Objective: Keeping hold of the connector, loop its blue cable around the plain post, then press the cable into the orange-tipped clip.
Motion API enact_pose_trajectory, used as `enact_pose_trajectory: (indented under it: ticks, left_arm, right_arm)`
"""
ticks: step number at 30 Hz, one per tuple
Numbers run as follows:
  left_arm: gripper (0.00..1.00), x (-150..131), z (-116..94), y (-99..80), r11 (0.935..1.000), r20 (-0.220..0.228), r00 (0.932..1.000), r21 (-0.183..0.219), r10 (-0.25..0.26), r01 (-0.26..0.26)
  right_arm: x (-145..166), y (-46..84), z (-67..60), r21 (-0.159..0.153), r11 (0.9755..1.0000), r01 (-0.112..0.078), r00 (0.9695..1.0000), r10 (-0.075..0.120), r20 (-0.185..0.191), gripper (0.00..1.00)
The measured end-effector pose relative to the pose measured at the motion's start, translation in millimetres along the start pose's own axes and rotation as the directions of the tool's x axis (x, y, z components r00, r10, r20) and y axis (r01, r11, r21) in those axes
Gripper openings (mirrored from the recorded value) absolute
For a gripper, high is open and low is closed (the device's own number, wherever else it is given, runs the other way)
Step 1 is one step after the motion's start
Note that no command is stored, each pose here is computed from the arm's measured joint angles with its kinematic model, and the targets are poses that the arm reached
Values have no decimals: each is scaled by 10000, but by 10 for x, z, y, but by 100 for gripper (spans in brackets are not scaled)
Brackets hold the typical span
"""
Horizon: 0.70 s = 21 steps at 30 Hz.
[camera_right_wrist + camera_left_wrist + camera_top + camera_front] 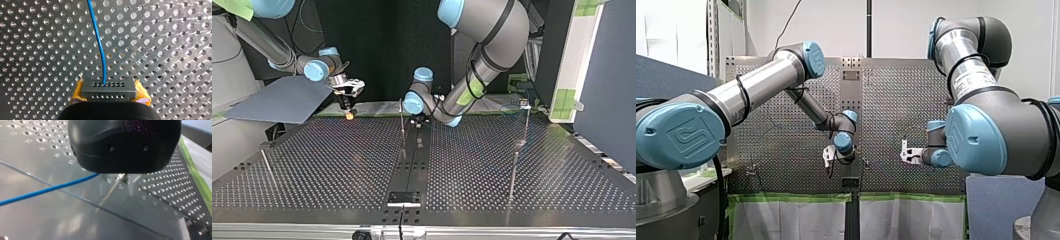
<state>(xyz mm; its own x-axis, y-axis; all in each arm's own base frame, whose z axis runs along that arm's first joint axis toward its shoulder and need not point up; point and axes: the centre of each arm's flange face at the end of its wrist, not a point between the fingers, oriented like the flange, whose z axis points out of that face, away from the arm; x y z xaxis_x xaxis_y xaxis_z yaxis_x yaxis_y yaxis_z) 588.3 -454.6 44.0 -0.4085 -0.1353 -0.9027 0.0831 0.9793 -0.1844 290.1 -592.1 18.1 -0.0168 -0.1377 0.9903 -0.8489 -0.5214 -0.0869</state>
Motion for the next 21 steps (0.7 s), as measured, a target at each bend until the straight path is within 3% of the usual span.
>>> enact_pose_trajectory:
  ticks: [7, 13, 16, 21]
  left_arm:
    - [100, 53, -57, 33, 9968, -258, 9972, -353, 705, -714]
    - [100, 136, -182, 45, 9856, -804, 9851, -615, 1522, -1573]
    - [100, 129, -289, 8, 9796, -864, 9783, -536, 1884, -1934]
    - [100, 44, -450, -89, 9728, -591, 9714, -151, 2298, -2311]
  right_arm:
    - [-4, -1, -5, 5, 10000, 0, 10000, -1, 38, 11]
    - [-8, -3, -7, 6, 10000, -9, 10000, 9, 66, 11]
    - [-9, -3, -9, 4, 10000, -14, 10000, 14, 80, 11]
    - [-13, -4, -11, 3, 10000, -23, 9999, 23, 103, 11]
